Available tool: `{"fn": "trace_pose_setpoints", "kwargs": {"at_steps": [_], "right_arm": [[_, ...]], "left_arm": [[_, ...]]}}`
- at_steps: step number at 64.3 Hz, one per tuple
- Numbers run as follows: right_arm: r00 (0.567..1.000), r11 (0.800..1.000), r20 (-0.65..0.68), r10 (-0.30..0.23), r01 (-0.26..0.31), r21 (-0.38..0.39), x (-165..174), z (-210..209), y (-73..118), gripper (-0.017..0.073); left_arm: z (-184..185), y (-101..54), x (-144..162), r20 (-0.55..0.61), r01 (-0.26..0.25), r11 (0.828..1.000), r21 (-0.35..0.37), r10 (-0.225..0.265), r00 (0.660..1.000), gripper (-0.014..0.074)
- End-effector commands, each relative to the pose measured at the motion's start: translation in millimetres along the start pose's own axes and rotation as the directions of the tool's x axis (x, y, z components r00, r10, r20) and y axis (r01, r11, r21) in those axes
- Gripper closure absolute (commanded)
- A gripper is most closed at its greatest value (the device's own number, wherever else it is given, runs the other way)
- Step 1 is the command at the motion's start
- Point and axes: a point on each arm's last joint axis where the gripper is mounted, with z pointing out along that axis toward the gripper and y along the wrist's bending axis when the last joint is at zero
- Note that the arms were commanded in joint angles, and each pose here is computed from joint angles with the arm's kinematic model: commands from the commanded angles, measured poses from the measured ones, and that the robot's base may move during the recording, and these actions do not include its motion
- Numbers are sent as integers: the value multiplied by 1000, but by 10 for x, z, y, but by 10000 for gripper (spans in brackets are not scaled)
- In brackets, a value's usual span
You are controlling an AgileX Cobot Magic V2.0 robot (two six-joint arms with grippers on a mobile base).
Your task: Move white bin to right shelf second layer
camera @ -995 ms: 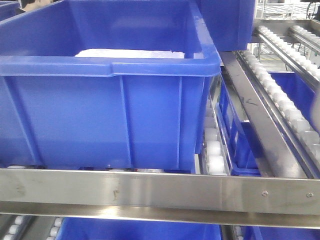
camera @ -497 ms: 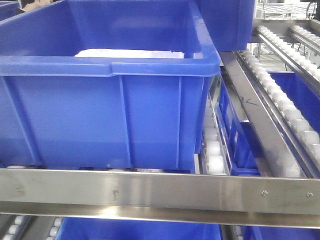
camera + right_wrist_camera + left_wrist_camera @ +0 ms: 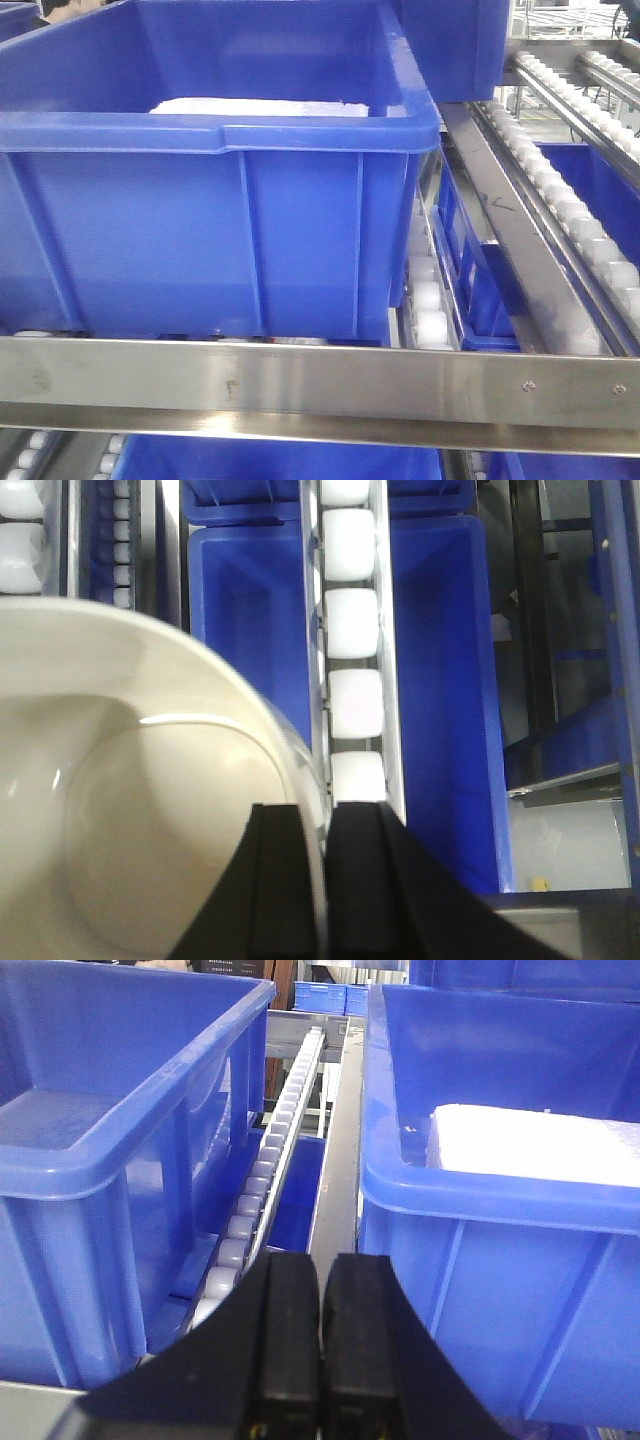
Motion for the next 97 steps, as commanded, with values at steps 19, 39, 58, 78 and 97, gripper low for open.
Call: {"fn": "trace_pose_setpoints", "kwargs": {"at_steps": [19, 39, 58, 78, 97], "right_arm": [[991, 1000, 135, 28, -26, -17, -241, -297, 63, 208], [974, 985, 217, -70, 103, -141, -288, -791, 554, 315], [972, 977, 228, -56, 100, -189, -219, -1071, 921, 499], [976, 987, 213, -47, 79, -143, -113, -1196, 1264, 510], [920, 975, 384, -78, 151, -165, 164, -1333, 1202, 510]], "left_arm": [[-4, 7, 9, 73, 6, 1000, 0, -6, 997, 509], [-4, 7, 9, 73, 6, 1000, 0, -6, 997, 509], [-4, 7, 9, 73, 6, 1000, 0, -6, 997, 509], [-4, 7, 9, 73, 6, 1000, 0, -6, 997, 509], [-4, 7, 9, 73, 6, 1000, 0, -6, 997, 509]]}}
